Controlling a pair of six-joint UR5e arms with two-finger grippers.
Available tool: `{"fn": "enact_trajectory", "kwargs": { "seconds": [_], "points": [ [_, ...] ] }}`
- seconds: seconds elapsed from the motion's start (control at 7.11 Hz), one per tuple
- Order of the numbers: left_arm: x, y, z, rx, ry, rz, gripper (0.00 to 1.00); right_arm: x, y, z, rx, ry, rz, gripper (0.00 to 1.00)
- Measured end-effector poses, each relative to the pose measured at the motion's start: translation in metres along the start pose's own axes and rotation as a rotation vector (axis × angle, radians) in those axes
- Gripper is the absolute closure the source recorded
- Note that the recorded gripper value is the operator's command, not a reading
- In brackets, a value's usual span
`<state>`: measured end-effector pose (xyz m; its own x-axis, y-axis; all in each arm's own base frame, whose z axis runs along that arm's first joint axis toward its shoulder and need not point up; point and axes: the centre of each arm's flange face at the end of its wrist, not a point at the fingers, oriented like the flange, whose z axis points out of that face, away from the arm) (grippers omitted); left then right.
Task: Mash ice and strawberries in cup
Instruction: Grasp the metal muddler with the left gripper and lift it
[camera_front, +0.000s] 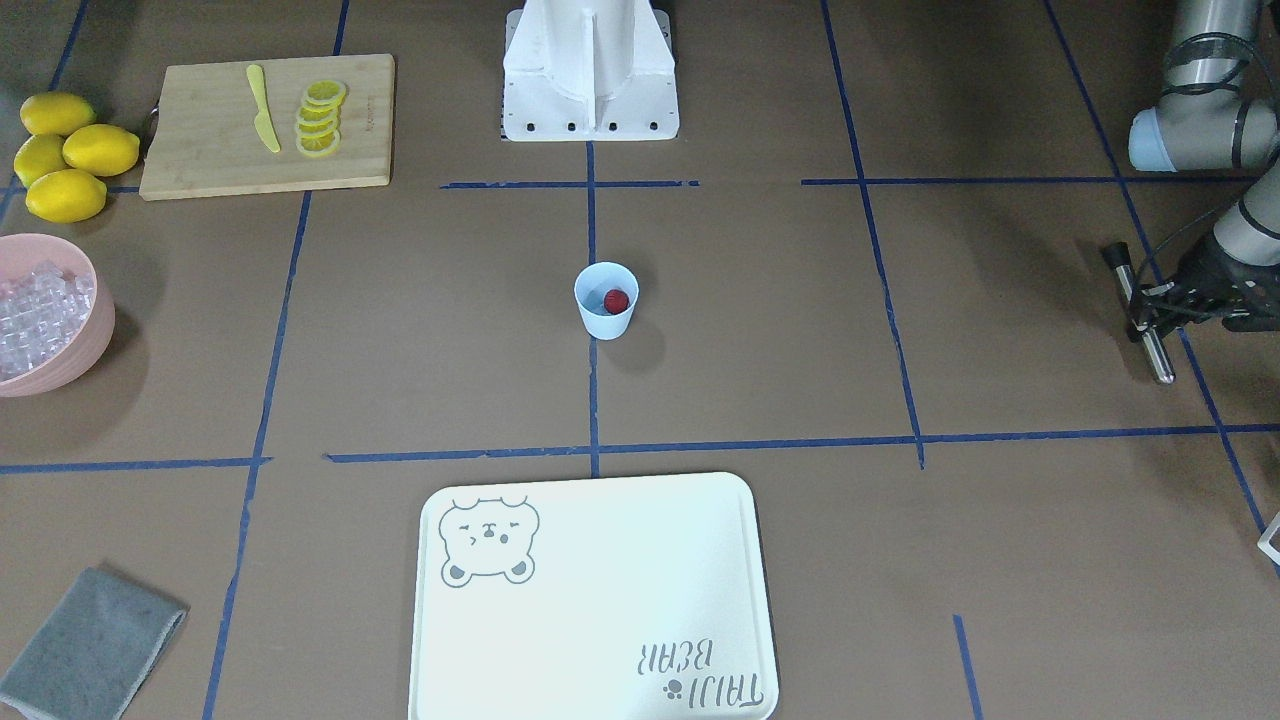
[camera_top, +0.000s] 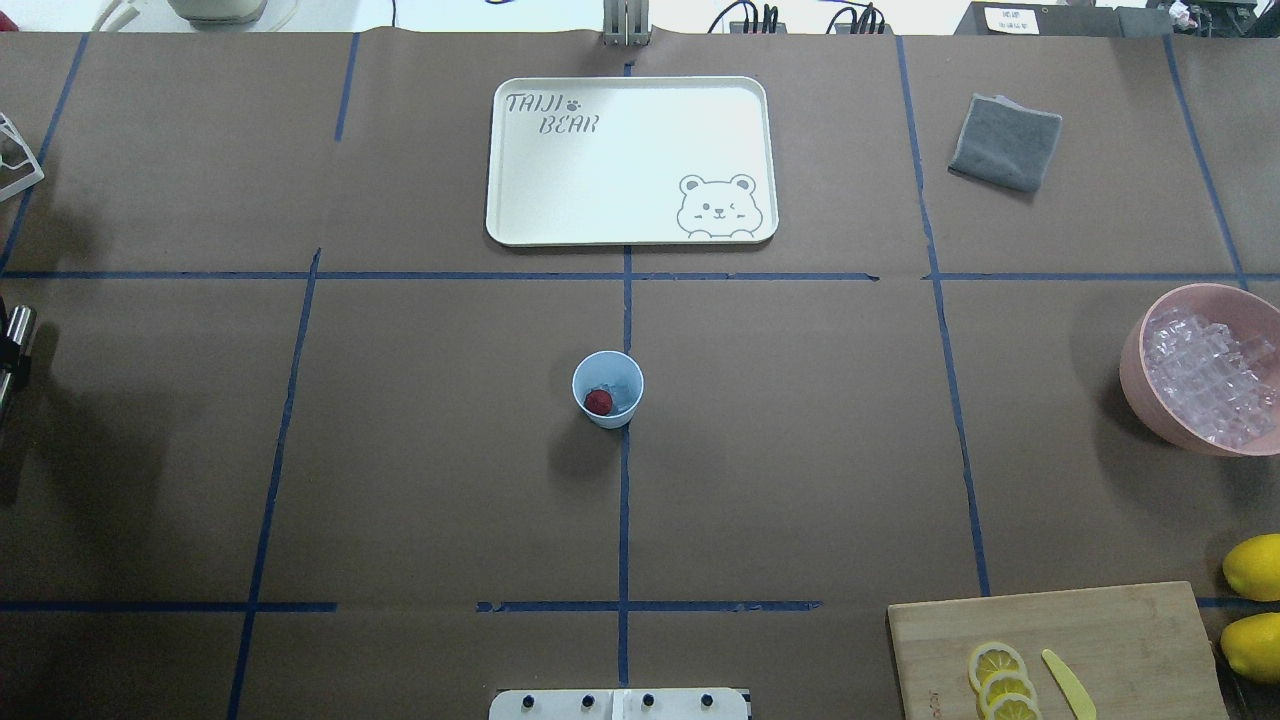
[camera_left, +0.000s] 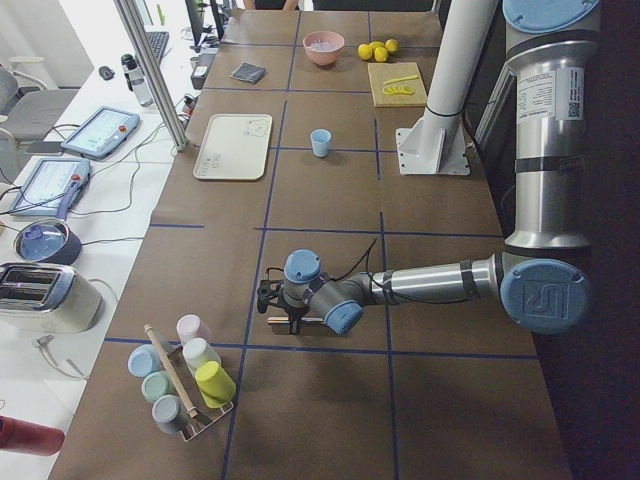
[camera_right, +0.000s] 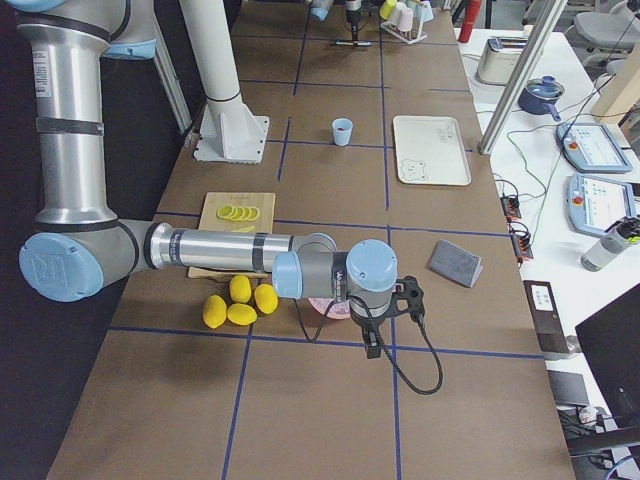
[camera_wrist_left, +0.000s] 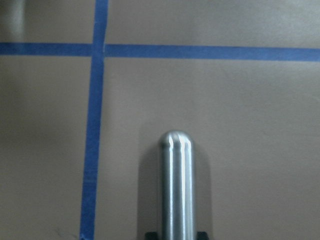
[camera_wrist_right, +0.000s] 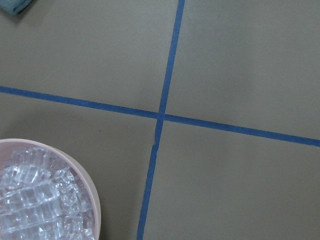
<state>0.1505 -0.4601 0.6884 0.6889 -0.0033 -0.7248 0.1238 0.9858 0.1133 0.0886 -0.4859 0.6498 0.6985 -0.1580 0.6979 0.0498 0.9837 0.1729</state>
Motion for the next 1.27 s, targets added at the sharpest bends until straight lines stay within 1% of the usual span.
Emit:
{"fn": "enact_trajectory", "kwargs": {
  "seconds": [0.14, 0.28, 0.56, 0.84, 0.98, 1.27],
  "points": [
    [0.015, -0.009, -0.019, 0.036, 0.025, 0.017, 1.00, 0.000, 0.000, 0.000, 0.001, 0.000, 0.000, 0.00],
    [0.040, -0.021, -0.048, 0.095, 0.062, 0.051, 1.00, -0.001, -0.001, -0.001, 0.003, 0.000, -0.003, 0.00],
    [0.105, -0.041, -0.113, 0.228, 0.148, 0.151, 1.00, -0.006, -0.007, -0.007, 0.015, 0.002, -0.016, 0.00],
    [0.181, -0.062, -0.173, 0.378, 0.227, 0.257, 1.00, -0.010, -0.015, -0.012, 0.026, 0.002, -0.026, 0.00],
    [0.226, -0.074, -0.189, 0.456, 0.255, 0.305, 1.00, -0.012, -0.016, -0.013, 0.029, -0.002, -0.028, 0.00],
    [0.313, -0.072, -0.198, 0.591, 0.316, 0.365, 1.00, -0.013, -0.017, -0.013, 0.030, -0.008, -0.028, 0.00]
  ]
}}
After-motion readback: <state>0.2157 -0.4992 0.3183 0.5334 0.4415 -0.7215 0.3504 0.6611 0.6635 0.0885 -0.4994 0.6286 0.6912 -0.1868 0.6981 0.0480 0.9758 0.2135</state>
